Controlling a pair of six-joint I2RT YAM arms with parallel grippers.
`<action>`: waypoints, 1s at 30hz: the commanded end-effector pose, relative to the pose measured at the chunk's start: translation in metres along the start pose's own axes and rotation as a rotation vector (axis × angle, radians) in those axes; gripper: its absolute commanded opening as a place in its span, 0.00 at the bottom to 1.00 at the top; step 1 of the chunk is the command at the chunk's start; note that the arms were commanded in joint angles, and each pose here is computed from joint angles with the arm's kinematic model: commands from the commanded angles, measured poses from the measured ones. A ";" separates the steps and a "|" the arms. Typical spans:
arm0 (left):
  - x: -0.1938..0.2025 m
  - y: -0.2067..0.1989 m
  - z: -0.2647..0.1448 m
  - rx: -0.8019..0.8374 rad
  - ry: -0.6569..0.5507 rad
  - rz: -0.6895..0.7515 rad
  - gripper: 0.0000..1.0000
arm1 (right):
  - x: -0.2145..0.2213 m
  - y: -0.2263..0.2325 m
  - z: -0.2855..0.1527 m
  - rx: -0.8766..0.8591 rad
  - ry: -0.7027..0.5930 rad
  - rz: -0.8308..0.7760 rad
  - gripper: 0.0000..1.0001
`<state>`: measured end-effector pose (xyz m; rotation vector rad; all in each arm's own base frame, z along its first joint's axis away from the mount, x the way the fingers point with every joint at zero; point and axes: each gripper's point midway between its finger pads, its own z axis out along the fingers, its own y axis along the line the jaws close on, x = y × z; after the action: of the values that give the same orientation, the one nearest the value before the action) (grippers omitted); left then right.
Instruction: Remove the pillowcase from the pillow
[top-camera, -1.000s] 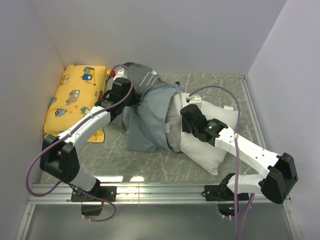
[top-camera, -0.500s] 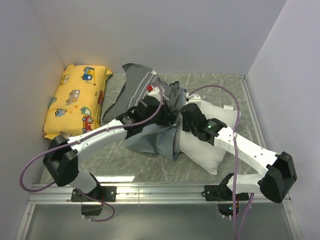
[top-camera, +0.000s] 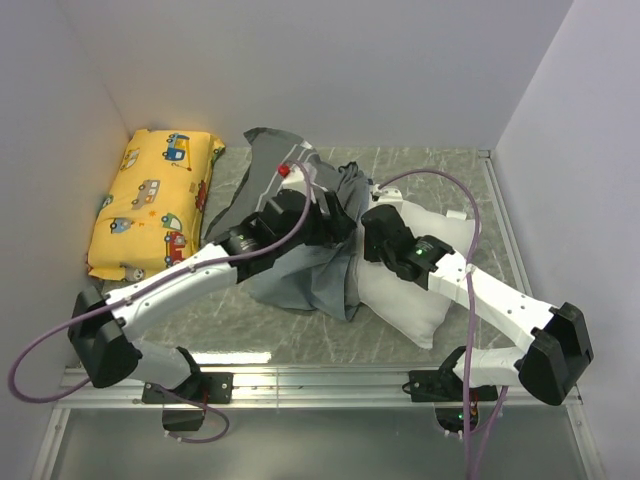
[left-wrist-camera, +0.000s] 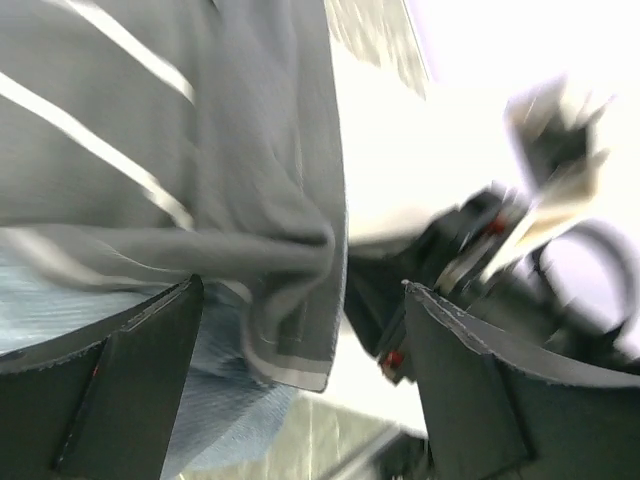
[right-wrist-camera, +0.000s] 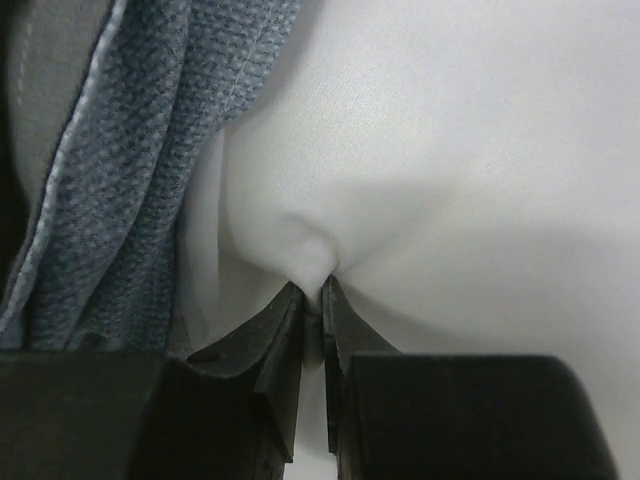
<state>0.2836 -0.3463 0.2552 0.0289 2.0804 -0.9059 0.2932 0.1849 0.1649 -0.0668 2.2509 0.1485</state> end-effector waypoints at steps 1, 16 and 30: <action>-0.050 0.021 -0.026 -0.168 -0.164 0.006 0.87 | 0.000 0.004 0.006 -0.010 0.003 0.018 0.17; -0.103 0.133 -0.015 -0.381 -0.276 -0.244 0.88 | 0.007 0.007 0.015 -0.015 0.032 0.007 0.15; -0.088 0.164 0.032 -0.478 -0.188 -0.269 0.12 | 0.013 0.003 0.020 -0.006 0.041 0.003 0.15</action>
<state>0.4062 -0.2107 0.1941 -0.5809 2.1316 -0.4775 0.2988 0.1885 0.1551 -0.0692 2.2697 0.1502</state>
